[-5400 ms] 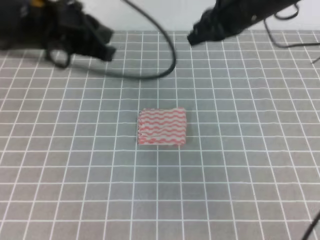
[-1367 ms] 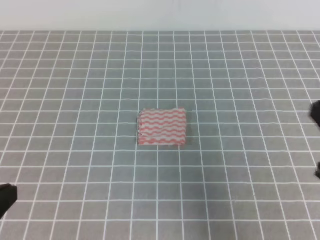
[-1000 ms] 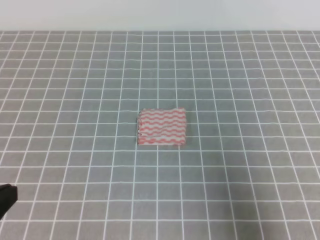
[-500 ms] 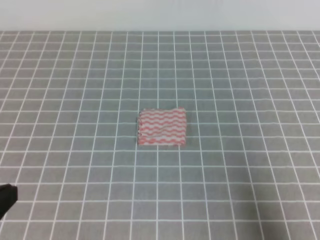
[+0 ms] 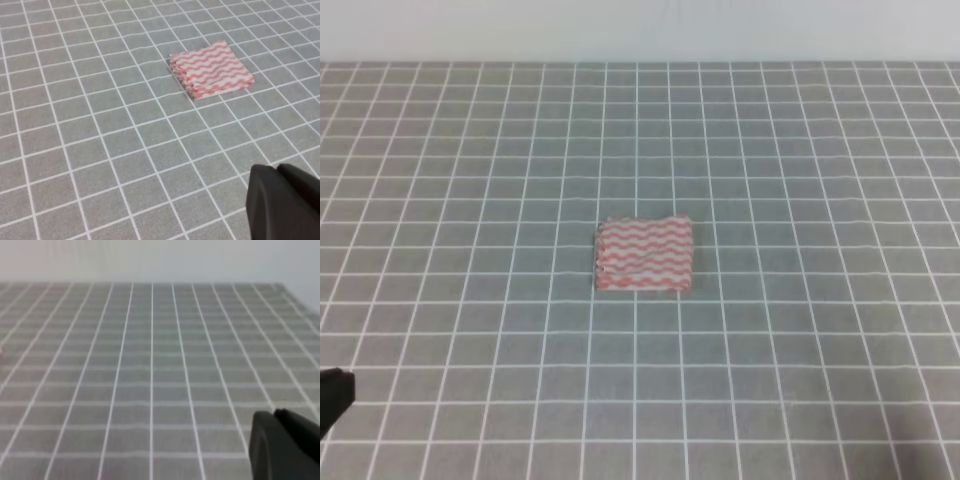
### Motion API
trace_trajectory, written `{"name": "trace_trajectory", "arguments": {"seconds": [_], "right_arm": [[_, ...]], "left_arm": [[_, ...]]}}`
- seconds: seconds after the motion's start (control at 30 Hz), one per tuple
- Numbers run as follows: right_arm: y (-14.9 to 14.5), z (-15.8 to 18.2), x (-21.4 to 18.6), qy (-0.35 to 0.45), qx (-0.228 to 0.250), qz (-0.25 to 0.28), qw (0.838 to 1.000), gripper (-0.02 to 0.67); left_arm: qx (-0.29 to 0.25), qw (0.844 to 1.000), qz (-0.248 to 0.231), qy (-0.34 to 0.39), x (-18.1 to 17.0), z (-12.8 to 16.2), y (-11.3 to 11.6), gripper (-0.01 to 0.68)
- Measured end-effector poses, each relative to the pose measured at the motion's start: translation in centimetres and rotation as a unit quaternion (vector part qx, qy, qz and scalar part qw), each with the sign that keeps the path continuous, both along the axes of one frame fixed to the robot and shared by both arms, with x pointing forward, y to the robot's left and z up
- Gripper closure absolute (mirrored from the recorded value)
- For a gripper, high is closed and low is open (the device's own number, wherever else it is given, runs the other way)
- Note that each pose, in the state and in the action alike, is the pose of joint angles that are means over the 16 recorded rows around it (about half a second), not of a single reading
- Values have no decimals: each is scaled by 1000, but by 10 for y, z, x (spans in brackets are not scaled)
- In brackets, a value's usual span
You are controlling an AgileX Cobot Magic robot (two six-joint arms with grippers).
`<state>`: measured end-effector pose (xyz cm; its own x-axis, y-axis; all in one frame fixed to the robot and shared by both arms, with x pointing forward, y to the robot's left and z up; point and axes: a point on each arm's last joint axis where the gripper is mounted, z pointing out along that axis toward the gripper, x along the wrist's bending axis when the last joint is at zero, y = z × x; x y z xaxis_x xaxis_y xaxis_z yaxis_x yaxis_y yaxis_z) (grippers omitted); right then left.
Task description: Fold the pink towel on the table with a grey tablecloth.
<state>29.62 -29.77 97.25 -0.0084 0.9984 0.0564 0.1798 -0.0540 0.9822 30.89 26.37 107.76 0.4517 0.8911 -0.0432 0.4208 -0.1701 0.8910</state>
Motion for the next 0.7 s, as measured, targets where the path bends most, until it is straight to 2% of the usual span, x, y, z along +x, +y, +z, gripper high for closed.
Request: {"name": "trace_trajectory", "arguments": {"seconds": [0.3,0.7], "right_arm": [[1,-13,-1,27,-2,3,1000,667],[2,-14,-1,30,0,8,1000,667]], "left_arm": [[0,1000,0,-1,0,0,0,675],[0,1000,0,0,0,0,0,675]]}}
